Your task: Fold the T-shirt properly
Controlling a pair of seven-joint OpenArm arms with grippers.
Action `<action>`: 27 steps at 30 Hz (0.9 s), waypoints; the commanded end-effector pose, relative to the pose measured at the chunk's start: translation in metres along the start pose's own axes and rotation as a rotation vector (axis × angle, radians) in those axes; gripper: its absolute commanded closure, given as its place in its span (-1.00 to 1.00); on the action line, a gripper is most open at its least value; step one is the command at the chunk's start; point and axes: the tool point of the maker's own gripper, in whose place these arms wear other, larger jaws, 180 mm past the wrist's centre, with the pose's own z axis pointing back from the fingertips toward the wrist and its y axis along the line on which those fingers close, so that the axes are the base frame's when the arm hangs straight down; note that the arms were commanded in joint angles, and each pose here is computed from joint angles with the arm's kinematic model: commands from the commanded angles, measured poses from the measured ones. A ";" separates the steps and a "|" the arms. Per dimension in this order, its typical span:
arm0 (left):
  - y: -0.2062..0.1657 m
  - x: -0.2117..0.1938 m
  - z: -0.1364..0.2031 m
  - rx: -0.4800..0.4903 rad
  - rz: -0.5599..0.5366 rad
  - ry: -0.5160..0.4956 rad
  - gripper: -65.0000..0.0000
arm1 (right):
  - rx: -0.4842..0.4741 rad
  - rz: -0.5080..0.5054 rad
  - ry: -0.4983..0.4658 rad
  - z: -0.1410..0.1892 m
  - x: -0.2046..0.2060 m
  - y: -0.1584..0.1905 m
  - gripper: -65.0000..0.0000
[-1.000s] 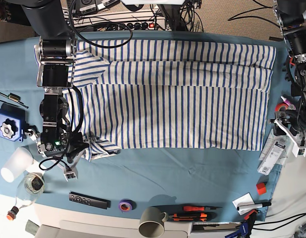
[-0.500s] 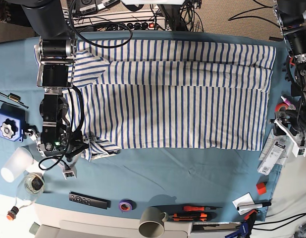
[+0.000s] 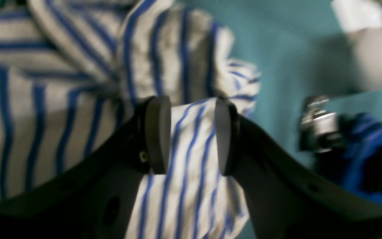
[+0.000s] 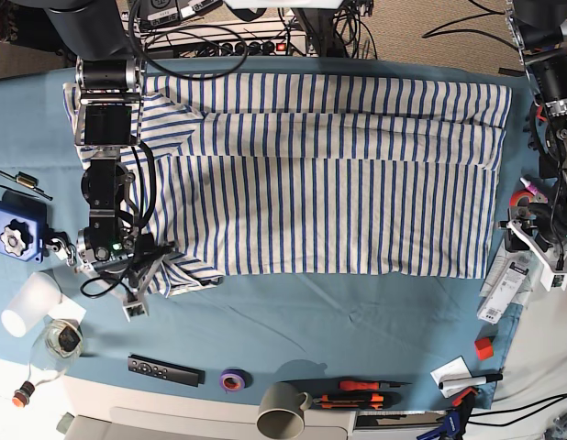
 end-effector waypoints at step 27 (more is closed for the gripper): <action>0.007 0.022 0.008 0.015 -0.011 -0.070 -0.14 | 0.014 0.049 -0.085 -0.019 0.011 -0.004 0.30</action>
